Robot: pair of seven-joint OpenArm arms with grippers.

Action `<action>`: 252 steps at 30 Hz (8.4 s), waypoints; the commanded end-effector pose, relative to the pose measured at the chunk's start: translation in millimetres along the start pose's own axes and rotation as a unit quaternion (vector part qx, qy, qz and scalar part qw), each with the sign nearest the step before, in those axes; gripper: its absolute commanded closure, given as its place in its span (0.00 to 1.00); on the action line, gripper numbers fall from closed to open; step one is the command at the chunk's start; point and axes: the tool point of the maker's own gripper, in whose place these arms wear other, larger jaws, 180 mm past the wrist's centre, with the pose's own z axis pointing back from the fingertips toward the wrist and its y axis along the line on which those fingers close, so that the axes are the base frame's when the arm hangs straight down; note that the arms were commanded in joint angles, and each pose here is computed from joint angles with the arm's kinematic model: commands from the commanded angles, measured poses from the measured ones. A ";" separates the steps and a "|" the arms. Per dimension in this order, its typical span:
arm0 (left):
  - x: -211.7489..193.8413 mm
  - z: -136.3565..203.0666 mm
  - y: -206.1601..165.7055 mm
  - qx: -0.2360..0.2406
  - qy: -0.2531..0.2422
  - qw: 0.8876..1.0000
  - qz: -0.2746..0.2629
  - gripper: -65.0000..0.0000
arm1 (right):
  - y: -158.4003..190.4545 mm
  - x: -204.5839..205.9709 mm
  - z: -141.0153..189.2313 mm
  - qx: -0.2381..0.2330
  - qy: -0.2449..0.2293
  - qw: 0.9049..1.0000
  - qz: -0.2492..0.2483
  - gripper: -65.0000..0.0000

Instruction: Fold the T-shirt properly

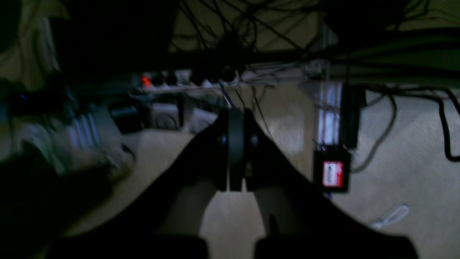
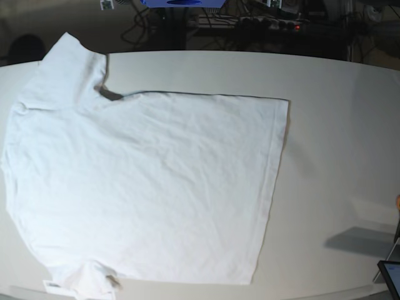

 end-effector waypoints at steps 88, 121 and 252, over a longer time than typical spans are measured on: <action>334.6 126.0 74.9 0.057 -0.386 0.920 -0.029 1.00 | -111.1 191.0 186.2 0.026 -0.167 0.967 -0.188 0.26; 322.8 116.8 78.1 0.059 -0.370 0.927 -0.025 1.00 | -139.1 256.7 187.1 0.069 -0.244 0.952 -0.170 0.08; 304.9 30.7 15.9 -0.110 -0.252 0.919 0.282 1.00 | -77.6 237.0 152.3 0.141 -0.179 0.960 -0.164 1.00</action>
